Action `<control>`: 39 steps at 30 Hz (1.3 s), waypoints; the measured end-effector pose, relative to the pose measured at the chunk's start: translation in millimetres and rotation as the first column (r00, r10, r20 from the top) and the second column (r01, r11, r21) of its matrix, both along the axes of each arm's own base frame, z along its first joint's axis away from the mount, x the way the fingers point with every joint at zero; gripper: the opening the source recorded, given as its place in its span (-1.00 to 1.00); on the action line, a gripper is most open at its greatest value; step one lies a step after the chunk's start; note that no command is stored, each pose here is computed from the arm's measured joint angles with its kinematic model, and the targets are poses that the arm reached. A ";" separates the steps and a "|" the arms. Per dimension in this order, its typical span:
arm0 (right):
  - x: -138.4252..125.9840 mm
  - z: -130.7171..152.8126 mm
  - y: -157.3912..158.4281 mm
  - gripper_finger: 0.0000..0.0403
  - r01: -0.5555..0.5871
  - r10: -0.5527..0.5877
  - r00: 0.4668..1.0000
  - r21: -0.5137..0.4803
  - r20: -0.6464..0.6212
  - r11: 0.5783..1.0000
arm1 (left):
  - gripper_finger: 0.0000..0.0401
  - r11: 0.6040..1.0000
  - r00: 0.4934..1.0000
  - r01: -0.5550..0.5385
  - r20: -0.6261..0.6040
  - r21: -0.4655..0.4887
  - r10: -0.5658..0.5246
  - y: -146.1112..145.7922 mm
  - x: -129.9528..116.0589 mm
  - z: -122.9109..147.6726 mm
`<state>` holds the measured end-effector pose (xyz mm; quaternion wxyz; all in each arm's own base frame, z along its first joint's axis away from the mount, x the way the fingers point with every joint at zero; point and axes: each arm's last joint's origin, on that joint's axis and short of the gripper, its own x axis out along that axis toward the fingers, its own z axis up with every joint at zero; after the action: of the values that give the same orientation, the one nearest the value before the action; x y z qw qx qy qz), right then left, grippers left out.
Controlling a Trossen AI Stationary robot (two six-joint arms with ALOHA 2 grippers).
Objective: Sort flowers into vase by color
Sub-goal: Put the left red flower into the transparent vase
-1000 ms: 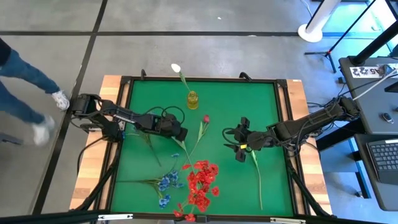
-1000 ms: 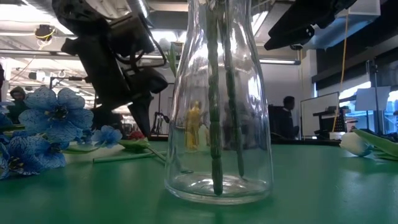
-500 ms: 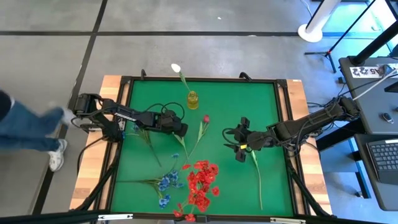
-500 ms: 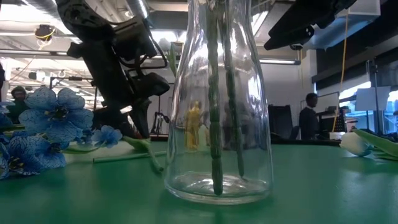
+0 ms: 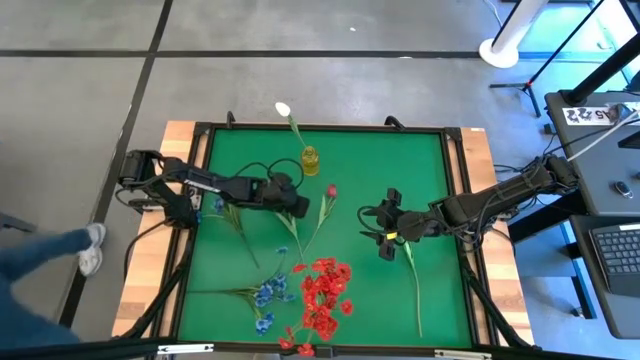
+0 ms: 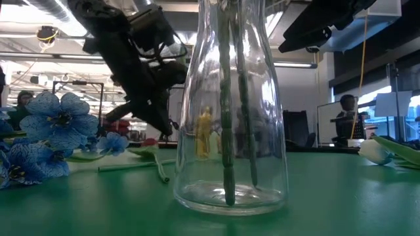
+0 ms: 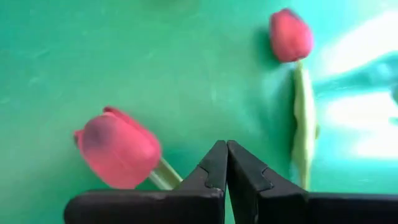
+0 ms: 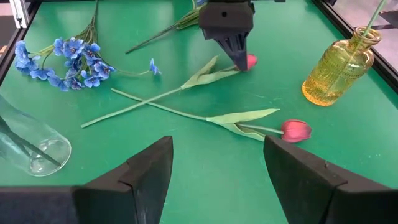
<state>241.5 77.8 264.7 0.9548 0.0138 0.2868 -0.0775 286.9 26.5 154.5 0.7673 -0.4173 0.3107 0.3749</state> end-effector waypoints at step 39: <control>-5.7 -8.6 -2.9 0.24 -0.021 0.011 0.995 -0.099 -0.096 0.995 | -0.39 0.958 0.988 0.043 -0.131 -0.282 -0.083 -1.0 -2.1 12.1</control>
<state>235.8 74.9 256.1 0.9401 -0.0400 0.3278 -0.0847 284.7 25.5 166.6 0.6887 -0.4833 0.4270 0.3313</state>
